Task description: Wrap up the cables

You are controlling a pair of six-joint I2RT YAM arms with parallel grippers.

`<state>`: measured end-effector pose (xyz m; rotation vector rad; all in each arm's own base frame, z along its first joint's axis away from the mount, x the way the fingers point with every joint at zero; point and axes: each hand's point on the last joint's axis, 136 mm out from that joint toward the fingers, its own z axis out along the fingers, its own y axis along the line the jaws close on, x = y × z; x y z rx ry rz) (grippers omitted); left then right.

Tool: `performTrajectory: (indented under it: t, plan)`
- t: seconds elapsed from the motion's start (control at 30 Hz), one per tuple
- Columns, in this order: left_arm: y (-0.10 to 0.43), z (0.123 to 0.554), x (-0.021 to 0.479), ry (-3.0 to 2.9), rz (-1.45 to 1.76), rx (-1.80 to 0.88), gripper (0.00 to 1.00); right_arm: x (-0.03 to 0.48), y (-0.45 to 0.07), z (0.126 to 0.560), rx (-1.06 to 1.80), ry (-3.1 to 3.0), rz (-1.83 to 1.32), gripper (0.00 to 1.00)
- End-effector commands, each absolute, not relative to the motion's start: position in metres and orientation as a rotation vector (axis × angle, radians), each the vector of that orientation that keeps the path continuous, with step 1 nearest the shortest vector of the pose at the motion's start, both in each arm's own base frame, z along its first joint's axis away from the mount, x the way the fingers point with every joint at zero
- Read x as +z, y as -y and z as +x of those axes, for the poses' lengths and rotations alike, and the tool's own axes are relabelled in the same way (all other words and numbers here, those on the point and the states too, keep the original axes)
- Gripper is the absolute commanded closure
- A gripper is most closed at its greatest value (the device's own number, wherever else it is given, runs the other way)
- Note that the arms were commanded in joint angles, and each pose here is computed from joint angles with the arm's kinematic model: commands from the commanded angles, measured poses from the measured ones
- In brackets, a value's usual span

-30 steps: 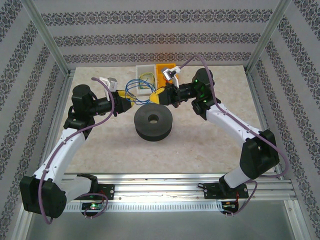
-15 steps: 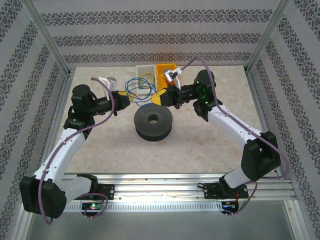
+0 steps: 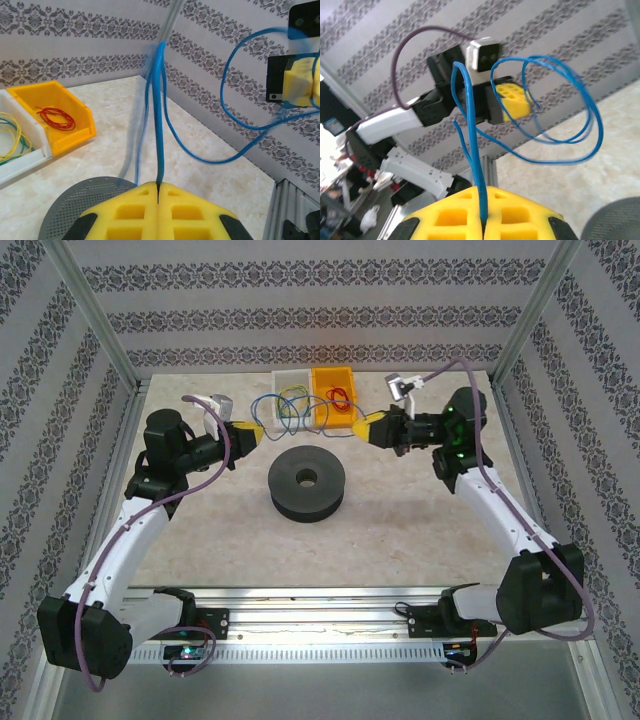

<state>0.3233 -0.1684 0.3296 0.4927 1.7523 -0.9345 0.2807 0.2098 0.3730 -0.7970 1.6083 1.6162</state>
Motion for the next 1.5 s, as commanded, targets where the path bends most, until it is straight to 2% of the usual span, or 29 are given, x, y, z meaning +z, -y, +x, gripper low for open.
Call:
performTrajectory:
  t: [0.0, 0.17, 0.37, 0.4, 0.57, 0.67, 0.73, 0.87, 1.07, 1.2, 1.47]
  plan:
    - [0.164, 0.324, 0.337, -1.759, 0.497, -0.86, 1.0, 0.373, -0.181, 0.295, 1.498, -1.606, -0.699, 1.0]
    - [0.158, 0.325, 0.334, -1.781, 0.474, -0.83, 1.0, 0.375, -0.147, 0.319, 1.373, -1.625, -0.53, 1.0]
    - [0.166, 0.331, 0.332, -1.779, 0.479, -0.894, 1.0, 0.38, -0.166, 0.31, 1.441, -1.608, -0.607, 1.0]
    - [0.168, 0.332, 0.332, -1.775, 0.486, -0.915, 0.93, 0.381, -0.171, 0.308, 1.453, -1.605, -0.622, 1.0]
    - [0.187, 0.338, 0.335, -1.737, 0.546, -1.027, 0.34, 0.384, -0.201, 0.292, 1.54, -1.588, -0.734, 1.0]
    - [0.199, 0.338, 0.338, -1.721, 0.597, -1.047, 0.17, 0.382, -0.221, 0.282, 1.593, -1.578, -0.805, 1.0]
    - [0.205, 0.339, 0.34, -1.712, 0.624, -1.052, 0.14, 0.38, -0.231, 0.278, 1.618, -1.576, -0.834, 1.0]
    - [0.214, 0.336, 0.344, -1.679, 0.663, -1.078, 0.16, 0.375, -0.245, 0.275, 1.658, -1.581, -0.869, 1.0]
    - [0.217, 0.335, 0.338, -1.669, 0.685, -1.099, 0.34, 0.377, -0.259, 0.273, 1.688, -1.57, -0.907, 1.0]
    - [0.217, 0.336, 0.331, -1.68, 0.685, -1.092, 0.42, 0.378, -0.264, 0.273, 1.698, -1.565, -0.921, 1.0]
    - [0.214, 0.339, 0.316, -1.717, 0.673, -1.058, 0.45, 0.384, -0.266, 0.27, 1.703, -1.553, -0.932, 1.0]
